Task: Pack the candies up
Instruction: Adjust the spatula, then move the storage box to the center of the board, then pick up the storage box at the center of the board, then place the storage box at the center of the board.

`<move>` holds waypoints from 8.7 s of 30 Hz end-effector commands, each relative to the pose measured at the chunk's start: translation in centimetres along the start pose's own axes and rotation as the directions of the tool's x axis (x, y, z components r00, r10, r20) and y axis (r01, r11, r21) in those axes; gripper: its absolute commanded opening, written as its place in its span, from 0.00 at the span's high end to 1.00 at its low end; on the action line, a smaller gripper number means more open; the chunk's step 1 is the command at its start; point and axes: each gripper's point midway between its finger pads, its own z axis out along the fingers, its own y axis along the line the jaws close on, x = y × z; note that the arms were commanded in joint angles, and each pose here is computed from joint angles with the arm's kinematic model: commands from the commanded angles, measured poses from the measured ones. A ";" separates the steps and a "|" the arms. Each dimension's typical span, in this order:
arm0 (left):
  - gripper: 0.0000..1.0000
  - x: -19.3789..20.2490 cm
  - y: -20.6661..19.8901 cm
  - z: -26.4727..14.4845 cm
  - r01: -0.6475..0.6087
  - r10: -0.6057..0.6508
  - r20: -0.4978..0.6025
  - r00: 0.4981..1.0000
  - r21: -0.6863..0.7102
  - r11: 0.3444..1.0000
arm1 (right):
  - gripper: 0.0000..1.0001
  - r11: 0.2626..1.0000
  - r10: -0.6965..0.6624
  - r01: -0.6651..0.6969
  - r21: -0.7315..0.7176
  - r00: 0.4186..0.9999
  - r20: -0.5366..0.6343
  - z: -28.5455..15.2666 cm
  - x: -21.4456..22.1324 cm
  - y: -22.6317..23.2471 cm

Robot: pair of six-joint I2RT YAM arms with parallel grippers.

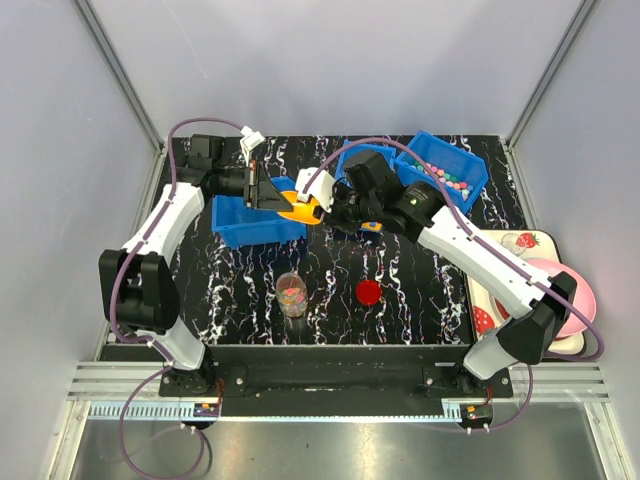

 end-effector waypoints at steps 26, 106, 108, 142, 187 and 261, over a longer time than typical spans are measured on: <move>0.20 1.3 9.4 -10.0 0.103 -0.108 0.027 0.994 -0.588 0.802 | 1.00 0.916 0.049 -0.080 0.393 0.995 0.089 -9.3 0.9 -7.9; 0.12 -9.6 23.3 10.4 -0.347 0.195 -0.296 0.935 -0.874 0.340 | 1.00 0.600 0.206 -0.265 0.755 0.963 0.174 -19.4 10.1 -13.4; 0.14 -8.9 23.9 10.7 -0.344 0.179 -0.299 0.937 -0.871 0.351 | 1.00 0.602 0.205 -0.267 0.753 0.963 0.177 -19.5 10.1 -13.3; 0.50 -0.9 25.0 14.4 -0.239 -0.062 -0.294 0.954 -0.868 0.434 | 1.00 0.611 0.200 -0.283 0.740 0.959 0.202 -20.0 9.8 -12.5; 1.00 -18.1 12.1 2.4 -0.086 0.337 0.003 0.942 -0.965 0.249 | 1.00 0.606 0.186 -0.282 0.744 0.959 0.212 -20.8 9.2 -12.5; 0.26 6.5 20.1 -23.0 0.482 -0.075 0.479 0.874 -0.876 0.021 | 1.00 0.641 0.175 -0.283 0.713 0.959 0.223 -21.0 8.3 -11.8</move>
